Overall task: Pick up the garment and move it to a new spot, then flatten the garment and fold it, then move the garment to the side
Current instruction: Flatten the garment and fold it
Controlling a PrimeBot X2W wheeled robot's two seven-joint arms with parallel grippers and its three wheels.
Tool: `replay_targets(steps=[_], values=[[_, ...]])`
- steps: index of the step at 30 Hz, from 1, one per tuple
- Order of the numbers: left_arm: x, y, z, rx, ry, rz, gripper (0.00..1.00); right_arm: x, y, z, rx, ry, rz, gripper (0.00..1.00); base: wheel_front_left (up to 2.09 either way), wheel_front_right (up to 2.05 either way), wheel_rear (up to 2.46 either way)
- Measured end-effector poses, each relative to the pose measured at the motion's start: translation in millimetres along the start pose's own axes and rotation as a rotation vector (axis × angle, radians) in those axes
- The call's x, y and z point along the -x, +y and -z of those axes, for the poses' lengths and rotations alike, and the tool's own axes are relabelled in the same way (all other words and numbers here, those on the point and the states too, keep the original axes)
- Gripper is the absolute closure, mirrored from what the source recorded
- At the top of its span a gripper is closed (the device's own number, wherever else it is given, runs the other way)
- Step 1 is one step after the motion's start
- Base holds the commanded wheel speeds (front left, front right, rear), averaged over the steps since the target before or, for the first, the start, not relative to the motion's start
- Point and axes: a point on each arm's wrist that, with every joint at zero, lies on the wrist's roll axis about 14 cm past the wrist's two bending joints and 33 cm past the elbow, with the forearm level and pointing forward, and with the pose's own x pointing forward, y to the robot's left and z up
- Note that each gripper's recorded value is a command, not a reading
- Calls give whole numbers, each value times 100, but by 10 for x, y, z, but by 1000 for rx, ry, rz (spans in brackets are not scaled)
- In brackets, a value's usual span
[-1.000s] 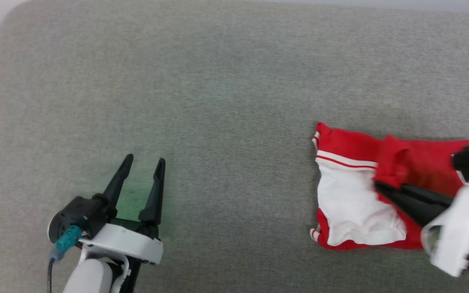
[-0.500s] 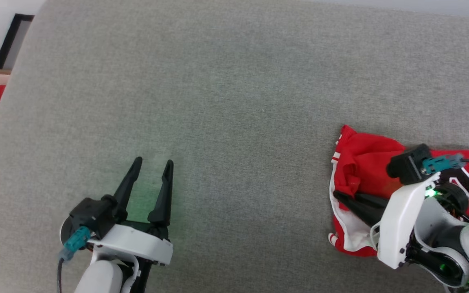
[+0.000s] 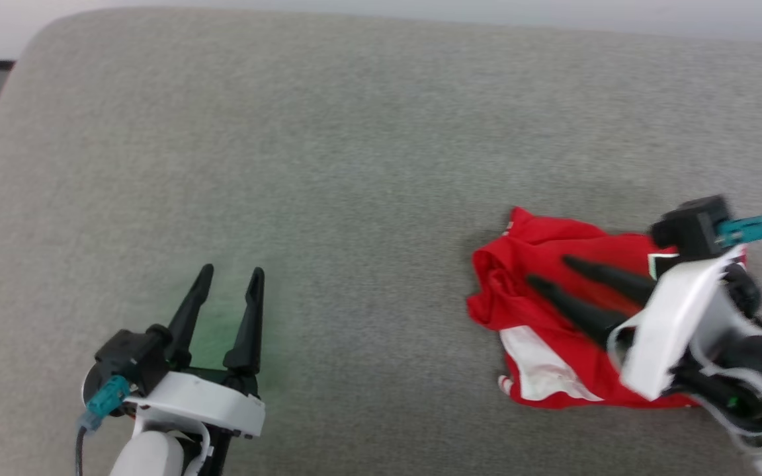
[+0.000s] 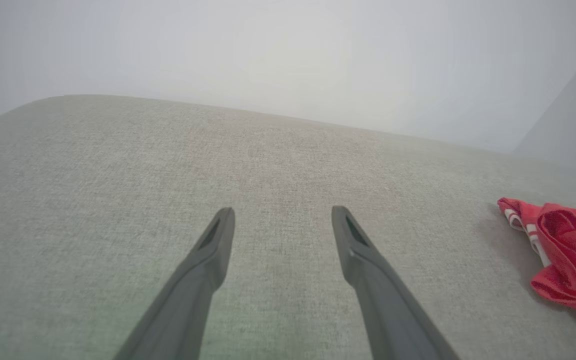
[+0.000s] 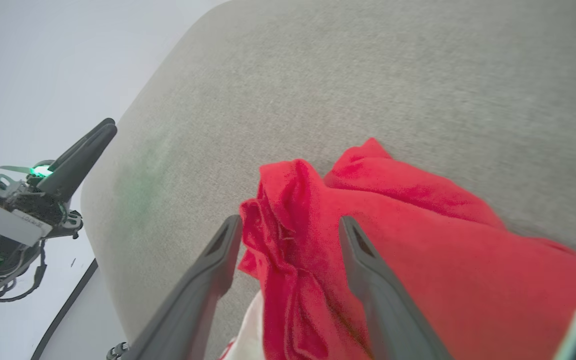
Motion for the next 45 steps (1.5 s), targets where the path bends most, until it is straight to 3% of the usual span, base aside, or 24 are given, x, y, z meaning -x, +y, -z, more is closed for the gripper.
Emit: replay_targets(steps=[12, 17, 28, 45], values=[[-220, -324, 75, 23, 18, 108, 0, 828, -834, -429, 19, -320, 312, 0, 0, 0, 0], [-260, -336, 34, 18, 7, 109, 0, 1056, -998, -428, 18, -474, 412, 0, 0, 0, 0], [-82, -309, -305, -27, -90, 93, 0, 1464, -1000, -381, 122, -661, 536, 0, 0, 0, 0], [574, -72, -414, -39, -122, 16, 0, 1932, -906, -206, 160, -721, 616, 0, 0, 0, 0]])
